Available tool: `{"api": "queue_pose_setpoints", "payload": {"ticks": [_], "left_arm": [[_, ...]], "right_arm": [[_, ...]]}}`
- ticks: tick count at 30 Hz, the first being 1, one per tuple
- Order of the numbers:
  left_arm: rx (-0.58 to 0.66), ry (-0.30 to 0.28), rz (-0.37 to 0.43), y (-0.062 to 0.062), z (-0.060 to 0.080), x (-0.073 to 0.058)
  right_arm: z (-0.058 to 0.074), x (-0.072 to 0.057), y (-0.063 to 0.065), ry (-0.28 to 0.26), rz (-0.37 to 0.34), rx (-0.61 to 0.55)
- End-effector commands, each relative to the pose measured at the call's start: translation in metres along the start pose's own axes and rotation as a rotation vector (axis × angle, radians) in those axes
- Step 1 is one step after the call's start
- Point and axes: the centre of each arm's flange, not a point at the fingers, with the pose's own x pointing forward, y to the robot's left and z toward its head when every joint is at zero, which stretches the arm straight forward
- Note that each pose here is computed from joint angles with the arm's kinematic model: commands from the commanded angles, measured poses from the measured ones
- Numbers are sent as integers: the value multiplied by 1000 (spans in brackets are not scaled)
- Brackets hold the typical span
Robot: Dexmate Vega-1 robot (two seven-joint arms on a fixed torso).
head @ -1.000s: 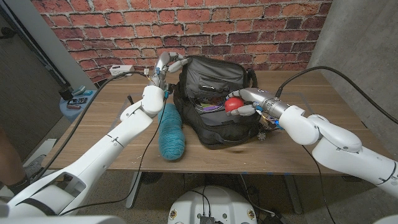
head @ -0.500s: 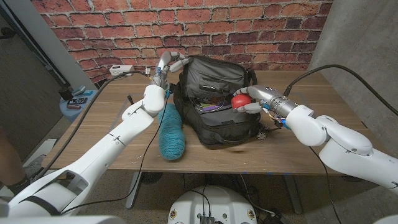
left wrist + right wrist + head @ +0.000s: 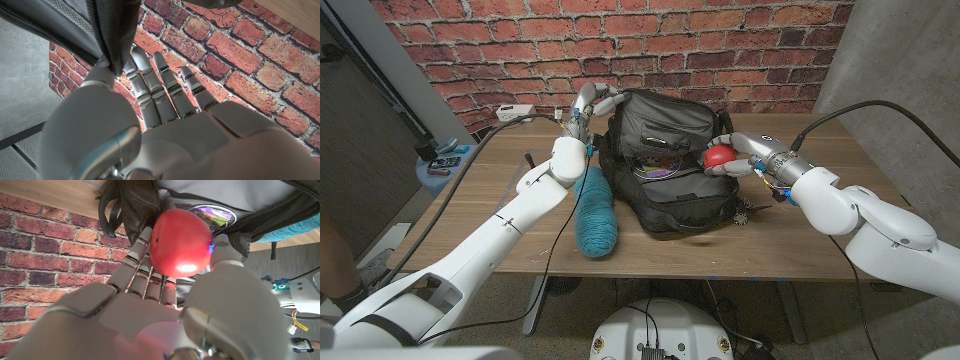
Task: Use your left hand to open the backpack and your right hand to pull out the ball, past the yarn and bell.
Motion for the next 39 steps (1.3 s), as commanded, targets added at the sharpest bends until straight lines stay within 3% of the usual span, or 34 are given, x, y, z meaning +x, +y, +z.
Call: {"api": "queue_pose_setpoints", "payload": {"ticks": [1,18,30,39], "left_arm": [[-1,4,-1,-3,1,-3],[7,3,11,-2,5,-6],[10,6,8,-3,8,-9],[10,6,11,-4,11,-12]], "right_arm": [[-18,-6,-8,51,-26,5],[-46,-4,-20,90,-69,28],[-73,3,-31,110,-98,44],[-85,10,-37,112,-104,26]]}}
